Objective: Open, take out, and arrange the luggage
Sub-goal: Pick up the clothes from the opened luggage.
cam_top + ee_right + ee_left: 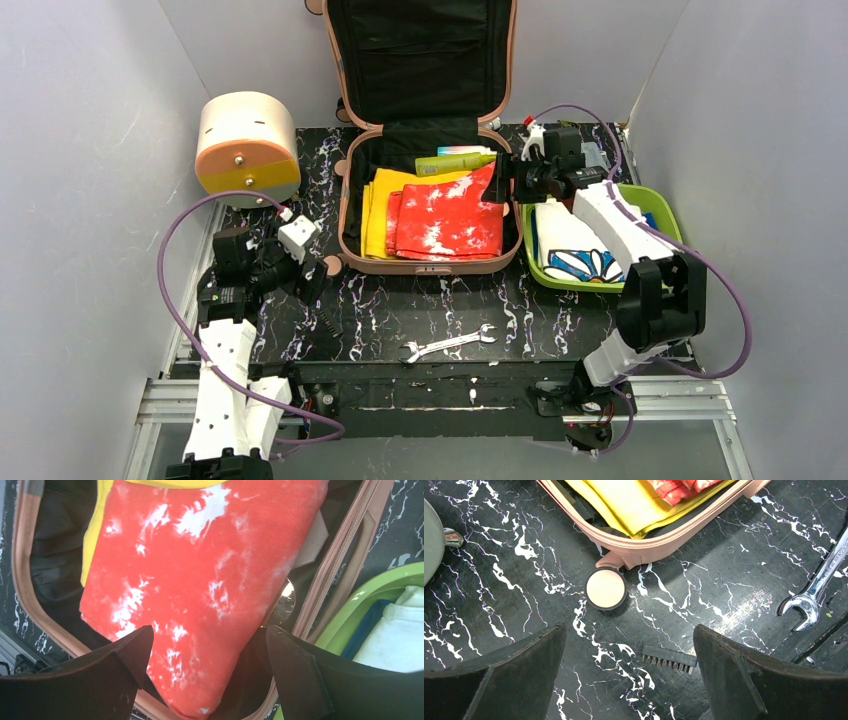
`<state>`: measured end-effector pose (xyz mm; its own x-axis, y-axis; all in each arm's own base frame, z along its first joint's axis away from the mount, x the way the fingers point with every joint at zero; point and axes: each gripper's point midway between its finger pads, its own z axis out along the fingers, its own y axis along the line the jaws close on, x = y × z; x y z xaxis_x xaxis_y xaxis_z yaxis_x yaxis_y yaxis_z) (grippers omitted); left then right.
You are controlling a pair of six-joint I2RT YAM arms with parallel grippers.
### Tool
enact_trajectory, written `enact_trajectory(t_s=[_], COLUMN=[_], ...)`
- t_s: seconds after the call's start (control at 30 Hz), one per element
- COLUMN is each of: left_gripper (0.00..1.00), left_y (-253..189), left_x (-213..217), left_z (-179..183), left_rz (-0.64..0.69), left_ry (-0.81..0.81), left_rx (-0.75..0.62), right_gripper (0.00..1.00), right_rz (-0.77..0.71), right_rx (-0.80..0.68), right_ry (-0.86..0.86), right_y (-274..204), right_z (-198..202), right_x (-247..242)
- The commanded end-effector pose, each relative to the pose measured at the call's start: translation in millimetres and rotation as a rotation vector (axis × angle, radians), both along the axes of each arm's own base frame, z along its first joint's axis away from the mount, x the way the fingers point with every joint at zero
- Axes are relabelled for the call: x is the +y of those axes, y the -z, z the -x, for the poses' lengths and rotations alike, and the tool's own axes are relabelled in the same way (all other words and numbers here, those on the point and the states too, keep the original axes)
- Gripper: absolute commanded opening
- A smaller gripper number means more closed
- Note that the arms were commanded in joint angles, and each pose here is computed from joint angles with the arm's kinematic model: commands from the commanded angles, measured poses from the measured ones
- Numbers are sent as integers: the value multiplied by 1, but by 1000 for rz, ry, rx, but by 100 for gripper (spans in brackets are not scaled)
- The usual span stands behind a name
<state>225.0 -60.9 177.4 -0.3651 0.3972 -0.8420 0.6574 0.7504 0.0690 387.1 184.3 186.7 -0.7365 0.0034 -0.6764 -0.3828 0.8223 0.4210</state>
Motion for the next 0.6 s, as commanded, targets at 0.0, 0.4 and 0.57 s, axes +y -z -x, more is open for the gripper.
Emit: enact_trajectory(t_s=[0.0, 0.4, 0.57], left_gripper=[98, 98, 98], left_y=[-1, -4, -4], left_x=[-5, -2, -2], left_z=[3, 2, 1], left_rz=[38, 56, 59], left_ry=[21, 2, 0], left_rx=[-1, -10, -7], right_gripper=[90, 90, 90], right_rz=[8, 39, 1], right_rx=[23, 143, 205], right_ry=[62, 84, 45], right_y=[14, 53, 64], right_z=[-15, -17, -18], right_x=[1, 12, 25])
